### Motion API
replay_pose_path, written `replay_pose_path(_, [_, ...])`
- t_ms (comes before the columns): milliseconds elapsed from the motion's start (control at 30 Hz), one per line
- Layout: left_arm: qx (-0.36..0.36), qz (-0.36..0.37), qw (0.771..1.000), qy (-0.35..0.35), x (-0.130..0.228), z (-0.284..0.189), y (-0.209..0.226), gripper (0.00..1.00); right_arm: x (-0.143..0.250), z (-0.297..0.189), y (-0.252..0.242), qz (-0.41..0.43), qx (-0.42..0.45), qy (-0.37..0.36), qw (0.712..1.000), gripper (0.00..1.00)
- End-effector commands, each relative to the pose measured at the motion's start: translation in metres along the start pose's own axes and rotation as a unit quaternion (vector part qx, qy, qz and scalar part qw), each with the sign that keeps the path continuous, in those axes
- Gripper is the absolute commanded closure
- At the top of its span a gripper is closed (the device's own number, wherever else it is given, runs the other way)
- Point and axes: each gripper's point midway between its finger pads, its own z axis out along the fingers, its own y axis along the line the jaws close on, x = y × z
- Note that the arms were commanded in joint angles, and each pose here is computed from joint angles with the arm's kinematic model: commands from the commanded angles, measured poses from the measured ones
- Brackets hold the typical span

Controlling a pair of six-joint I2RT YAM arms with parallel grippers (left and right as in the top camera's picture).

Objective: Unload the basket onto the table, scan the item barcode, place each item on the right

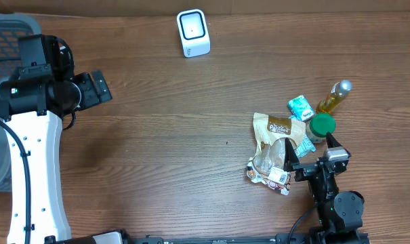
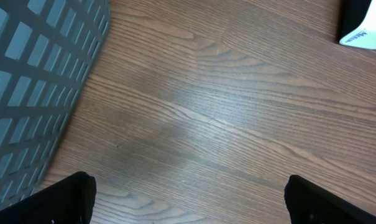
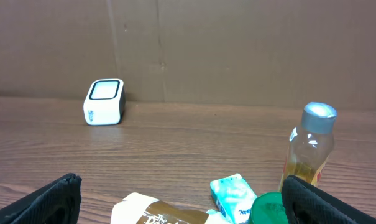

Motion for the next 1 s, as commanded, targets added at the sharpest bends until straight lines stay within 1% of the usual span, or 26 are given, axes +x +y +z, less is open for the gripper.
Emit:
replay_pose_path(0, [-0.001,0.008,1.000,-0.007,-0.005,-0.003,0.000,0.00,0.002,0.000,0.000,-0.002,-0.002,-0.001,1.000,0.00])
replay_pose_path(633, [-0.003,0.013,1.000,-0.003,-0.003,0.000,-0.002,0.00,0.002,0.000,0.000,-0.002,-0.002,-0.001,1.000,0.00])
replay_pose_path(767, [0.004,0.020,1.000,-0.017,-0.003,-0.011,-0.008,0.00,0.002,0.000,0.000,-0.002,-0.002,-0.001,1.000,0.00])
replay_pose_path(967, [0.021,0.023,0.997,-0.076,-0.003,-0.054,-0.010,0.01,0.002,0.000,0.000,-0.002,-0.002,-0.001,1.000,0.00])
